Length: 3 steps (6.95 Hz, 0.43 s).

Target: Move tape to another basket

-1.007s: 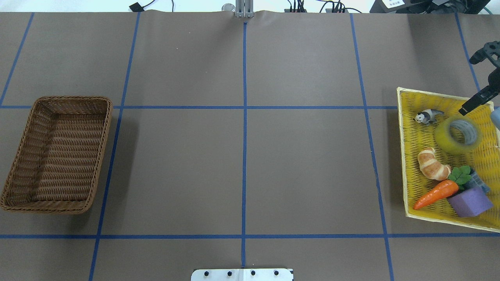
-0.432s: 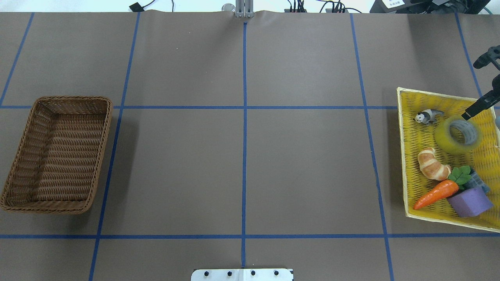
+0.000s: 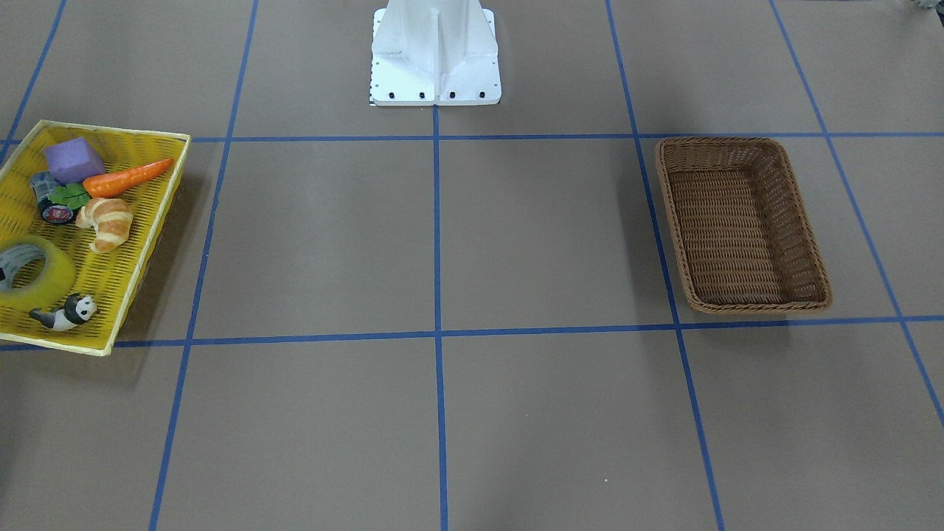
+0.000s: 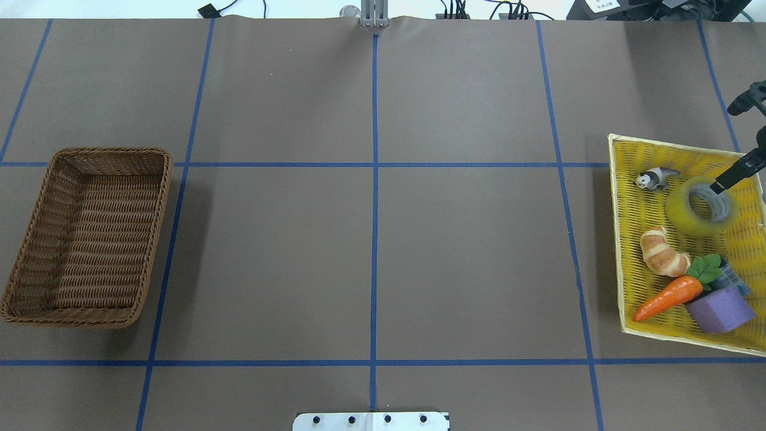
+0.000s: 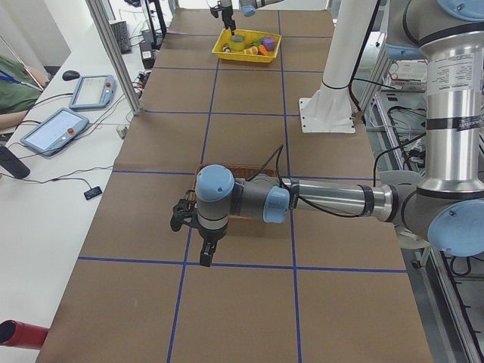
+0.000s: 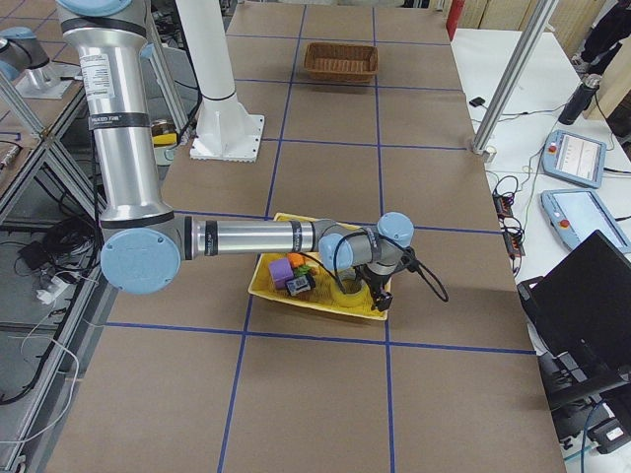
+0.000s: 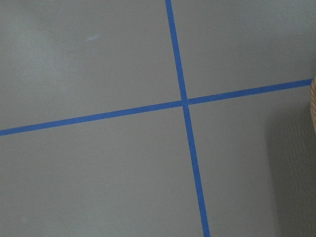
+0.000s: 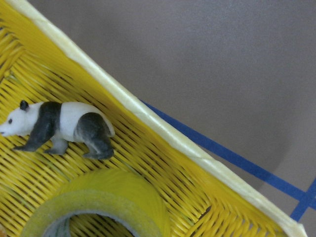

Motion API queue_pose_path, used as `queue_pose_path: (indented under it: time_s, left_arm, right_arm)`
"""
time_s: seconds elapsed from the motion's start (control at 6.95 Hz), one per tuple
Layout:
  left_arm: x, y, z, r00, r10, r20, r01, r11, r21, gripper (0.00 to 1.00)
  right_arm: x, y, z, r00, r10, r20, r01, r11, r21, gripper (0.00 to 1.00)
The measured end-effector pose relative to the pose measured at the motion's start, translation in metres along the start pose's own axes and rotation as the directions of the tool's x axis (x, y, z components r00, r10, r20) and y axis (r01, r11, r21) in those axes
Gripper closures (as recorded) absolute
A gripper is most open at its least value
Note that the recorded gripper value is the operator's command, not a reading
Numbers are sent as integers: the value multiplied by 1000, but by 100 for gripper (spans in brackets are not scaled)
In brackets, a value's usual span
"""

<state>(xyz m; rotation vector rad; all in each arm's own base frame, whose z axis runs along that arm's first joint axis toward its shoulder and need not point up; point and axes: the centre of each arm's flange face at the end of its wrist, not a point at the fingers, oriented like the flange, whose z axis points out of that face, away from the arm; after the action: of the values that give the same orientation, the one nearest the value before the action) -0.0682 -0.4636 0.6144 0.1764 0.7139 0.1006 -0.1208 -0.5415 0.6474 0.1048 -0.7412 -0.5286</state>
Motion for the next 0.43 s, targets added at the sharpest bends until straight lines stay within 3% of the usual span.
queue_pose_path:
  time_s: [0.29,0.43]
  left_arm:
    - [1,-3,-1,1000,1,0,-1,1000,4,2]
    - [1,-5,-2,1000,2,0,-2,1000,5,2]
  right_arm:
    - [-7,1,13,1000,-14,6,15,1000,-21,0]
    - [-10,2,16,1000,-19,9,19,999,-27,19]
